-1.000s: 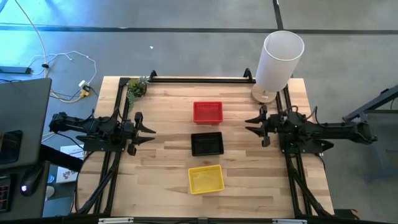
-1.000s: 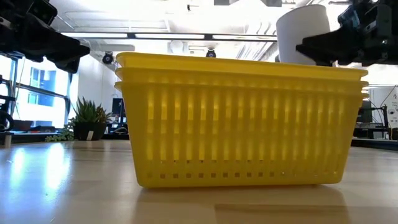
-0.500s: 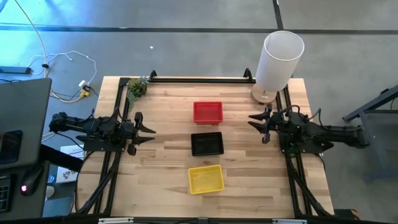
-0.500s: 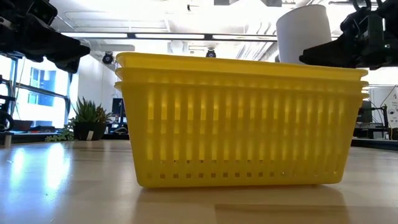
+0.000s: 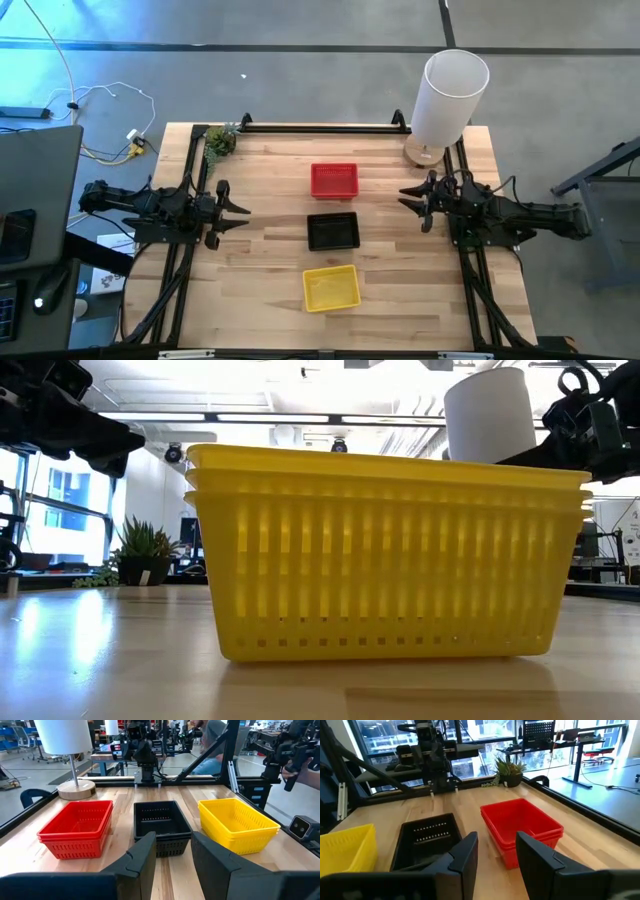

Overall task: Stack baskets by color
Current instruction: Return to Home Position

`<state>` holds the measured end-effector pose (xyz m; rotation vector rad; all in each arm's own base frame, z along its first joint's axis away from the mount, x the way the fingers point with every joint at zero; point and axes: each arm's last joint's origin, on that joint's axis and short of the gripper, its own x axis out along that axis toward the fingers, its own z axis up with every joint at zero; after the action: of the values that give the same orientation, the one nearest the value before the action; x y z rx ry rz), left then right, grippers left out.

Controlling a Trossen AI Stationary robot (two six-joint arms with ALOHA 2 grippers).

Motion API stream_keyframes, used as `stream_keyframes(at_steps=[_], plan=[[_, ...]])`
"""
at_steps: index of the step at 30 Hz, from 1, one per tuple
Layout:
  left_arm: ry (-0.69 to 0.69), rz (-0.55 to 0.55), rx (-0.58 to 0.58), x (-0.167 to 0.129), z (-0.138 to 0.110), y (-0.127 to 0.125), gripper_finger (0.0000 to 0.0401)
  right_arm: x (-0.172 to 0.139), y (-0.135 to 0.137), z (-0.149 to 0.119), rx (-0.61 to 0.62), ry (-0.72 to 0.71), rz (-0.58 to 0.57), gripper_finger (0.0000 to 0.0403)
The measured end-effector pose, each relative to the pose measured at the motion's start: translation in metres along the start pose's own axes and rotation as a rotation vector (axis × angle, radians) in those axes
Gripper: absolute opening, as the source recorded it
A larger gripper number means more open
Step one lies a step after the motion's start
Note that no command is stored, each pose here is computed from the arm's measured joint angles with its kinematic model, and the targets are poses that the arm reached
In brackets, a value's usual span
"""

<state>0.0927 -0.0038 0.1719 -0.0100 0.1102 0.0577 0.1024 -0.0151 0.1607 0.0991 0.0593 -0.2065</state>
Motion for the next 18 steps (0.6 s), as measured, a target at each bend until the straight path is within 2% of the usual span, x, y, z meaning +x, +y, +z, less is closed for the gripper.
stream_keyframes(at_steps=[18], plan=[[0.000, 0.000, 0.000, 0.0000, 0.0001, 0.0000, 0.0113, 0.0000, 0.0005, -0.0002, 0.033, 0.003, 0.017, 0.0122]])
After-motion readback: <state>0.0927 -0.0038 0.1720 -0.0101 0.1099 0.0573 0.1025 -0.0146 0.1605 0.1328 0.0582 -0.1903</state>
